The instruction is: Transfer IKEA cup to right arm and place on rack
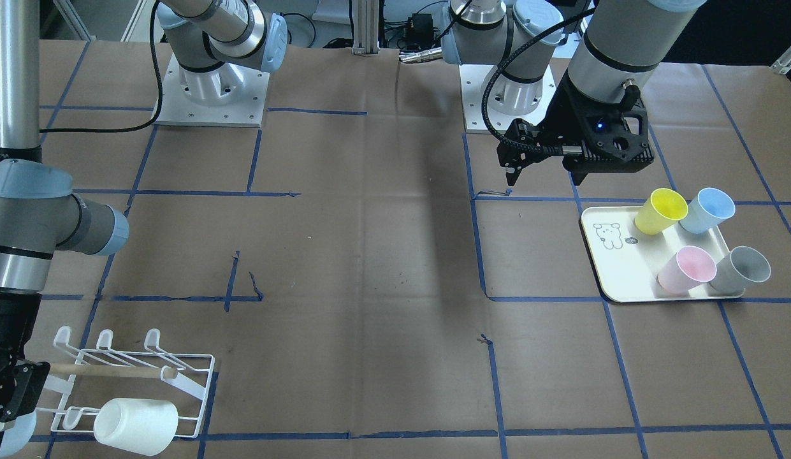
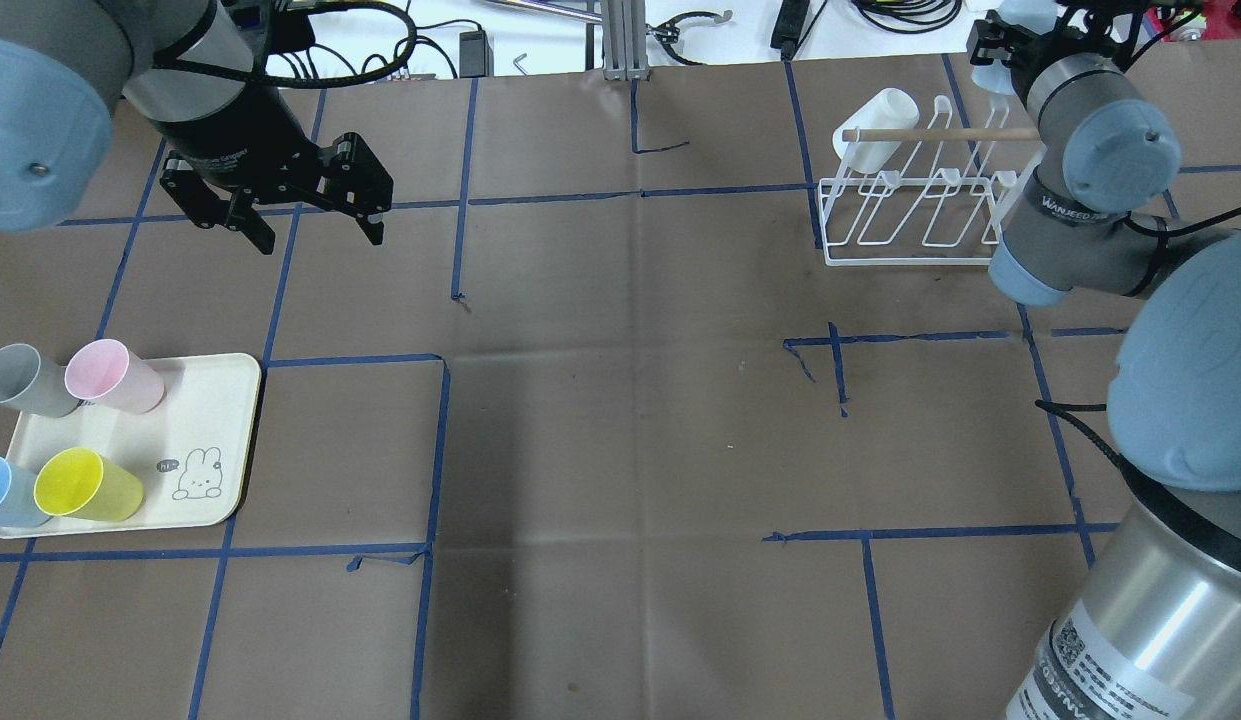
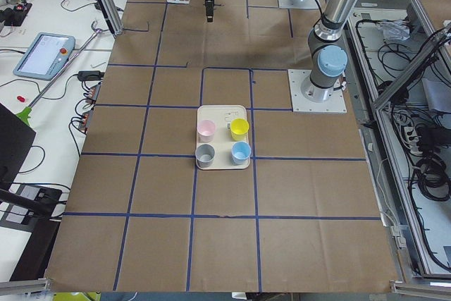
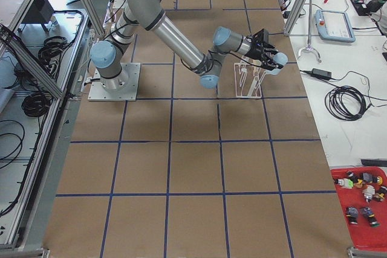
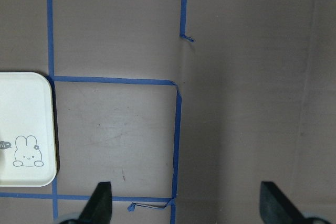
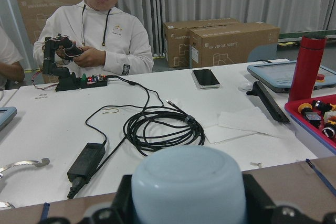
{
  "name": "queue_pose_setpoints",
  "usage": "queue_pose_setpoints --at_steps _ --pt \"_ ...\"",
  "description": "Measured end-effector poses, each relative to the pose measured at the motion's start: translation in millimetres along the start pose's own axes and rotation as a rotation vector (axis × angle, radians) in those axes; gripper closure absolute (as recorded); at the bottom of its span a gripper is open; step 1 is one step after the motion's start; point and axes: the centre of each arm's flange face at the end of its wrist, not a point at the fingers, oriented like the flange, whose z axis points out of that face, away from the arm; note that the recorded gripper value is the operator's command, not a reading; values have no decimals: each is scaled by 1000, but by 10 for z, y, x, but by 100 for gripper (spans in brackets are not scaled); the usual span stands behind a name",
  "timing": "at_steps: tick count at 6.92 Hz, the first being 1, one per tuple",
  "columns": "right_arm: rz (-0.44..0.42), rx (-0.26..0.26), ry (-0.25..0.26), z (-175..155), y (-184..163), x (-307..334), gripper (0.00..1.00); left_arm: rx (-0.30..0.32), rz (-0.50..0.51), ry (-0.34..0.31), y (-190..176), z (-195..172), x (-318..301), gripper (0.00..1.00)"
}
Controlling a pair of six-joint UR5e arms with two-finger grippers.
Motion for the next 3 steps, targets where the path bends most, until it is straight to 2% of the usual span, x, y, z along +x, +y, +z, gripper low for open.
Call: queue_pose_setpoints --at_steps 2,3 --pt "3 -25 0 -26 129 -4 93 8 3 0 8 -23 -15 1" --pt "3 -36 0 -40 185 -6 85 9 5 -1 4 -24 -25 1"
